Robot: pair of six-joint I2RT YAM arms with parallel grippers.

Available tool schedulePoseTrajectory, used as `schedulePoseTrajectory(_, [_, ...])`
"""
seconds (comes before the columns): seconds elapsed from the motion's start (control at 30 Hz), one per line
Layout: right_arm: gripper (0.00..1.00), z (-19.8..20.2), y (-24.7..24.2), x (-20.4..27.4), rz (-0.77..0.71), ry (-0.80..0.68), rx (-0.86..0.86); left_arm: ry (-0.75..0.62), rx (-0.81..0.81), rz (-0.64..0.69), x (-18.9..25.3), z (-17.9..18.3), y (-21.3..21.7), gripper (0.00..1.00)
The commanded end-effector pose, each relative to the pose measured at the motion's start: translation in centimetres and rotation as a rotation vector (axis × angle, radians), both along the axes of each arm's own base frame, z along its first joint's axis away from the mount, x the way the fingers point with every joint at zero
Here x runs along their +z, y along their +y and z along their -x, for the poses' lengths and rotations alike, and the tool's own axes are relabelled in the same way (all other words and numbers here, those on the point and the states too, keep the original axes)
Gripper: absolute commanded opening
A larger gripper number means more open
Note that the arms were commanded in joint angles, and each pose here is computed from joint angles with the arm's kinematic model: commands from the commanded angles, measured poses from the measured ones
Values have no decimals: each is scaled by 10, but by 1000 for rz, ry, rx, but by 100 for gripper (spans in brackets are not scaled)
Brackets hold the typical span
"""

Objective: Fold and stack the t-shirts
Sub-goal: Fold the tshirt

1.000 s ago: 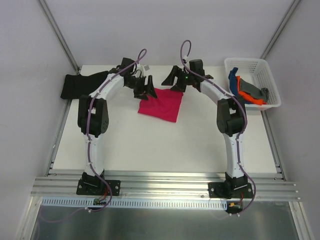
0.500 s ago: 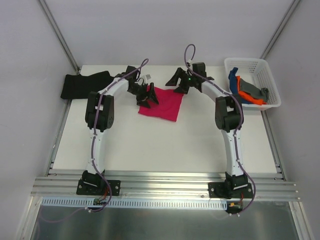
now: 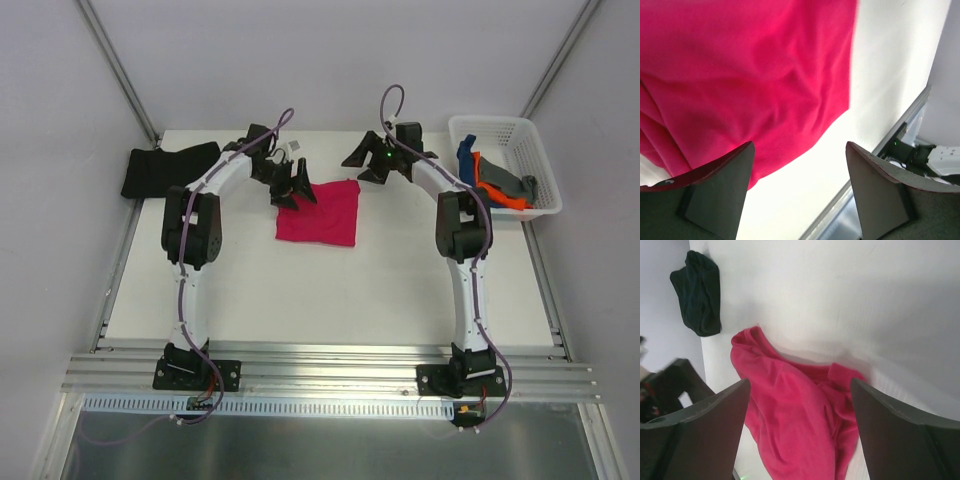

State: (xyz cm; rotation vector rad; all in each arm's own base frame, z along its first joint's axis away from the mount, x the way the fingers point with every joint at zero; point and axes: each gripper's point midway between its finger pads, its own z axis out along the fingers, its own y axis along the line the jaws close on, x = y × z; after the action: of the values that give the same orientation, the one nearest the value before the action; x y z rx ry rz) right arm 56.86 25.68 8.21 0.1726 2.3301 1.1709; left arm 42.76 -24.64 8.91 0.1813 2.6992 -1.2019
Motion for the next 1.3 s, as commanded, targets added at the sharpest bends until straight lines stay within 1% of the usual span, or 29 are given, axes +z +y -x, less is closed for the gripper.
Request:
schedulePoseTrajectory(0.0, [85,6,-2,78,-3,-150,13,-237,-34,45,85,-15,-5,74])
schedulePoseTrajectory(0.07, [85,14,-4,103,-7,-166,14,-243,-47,71,94,-10,-7,75])
schedulePoseTrajectory(0.17, [85,29,-2,113,-13,-142,21,-262,-49,82,105,-9,-8,75])
schedulePoseTrajectory(0.2, [85,33,0,112,-16,-133,24,-258,-45,77,101,-12,-7,75])
schedulePoseTrajectory(0.23, [85,40,2,101,-13,-102,27,-259,-43,72,99,-14,-6,75])
schedulePoseTrajectory(0.3, [85,51,10,95,-24,-75,42,-255,-39,64,90,-22,-5,75])
schedulePoseTrajectory(0.33, [85,58,12,81,-23,-42,49,-255,-39,61,87,-25,-5,75])
schedulePoseTrajectory(0.5, [85,91,44,63,-56,41,118,-253,-30,47,68,-45,-3,74])
schedulePoseTrajectory(0.57, [85,102,57,59,-64,53,150,-268,-25,45,67,-53,-1,74])
schedulePoseTrajectory(0.6, [85,104,61,56,-66,63,153,-256,-23,41,59,-56,0,74])
schedulePoseTrajectory(0.77, [85,113,79,44,-69,83,188,-260,-5,27,44,-73,5,74])
schedulePoseTrajectory(0.9, [85,121,85,33,-57,110,197,-240,10,10,23,-82,9,74])
schedulePoseTrajectory(1.1, [85,147,83,6,-22,178,210,-222,25,2,6,-90,10,74])
schedulePoseTrajectory(1.27, [86,166,78,-26,61,229,234,-223,38,-10,-3,-97,12,74])
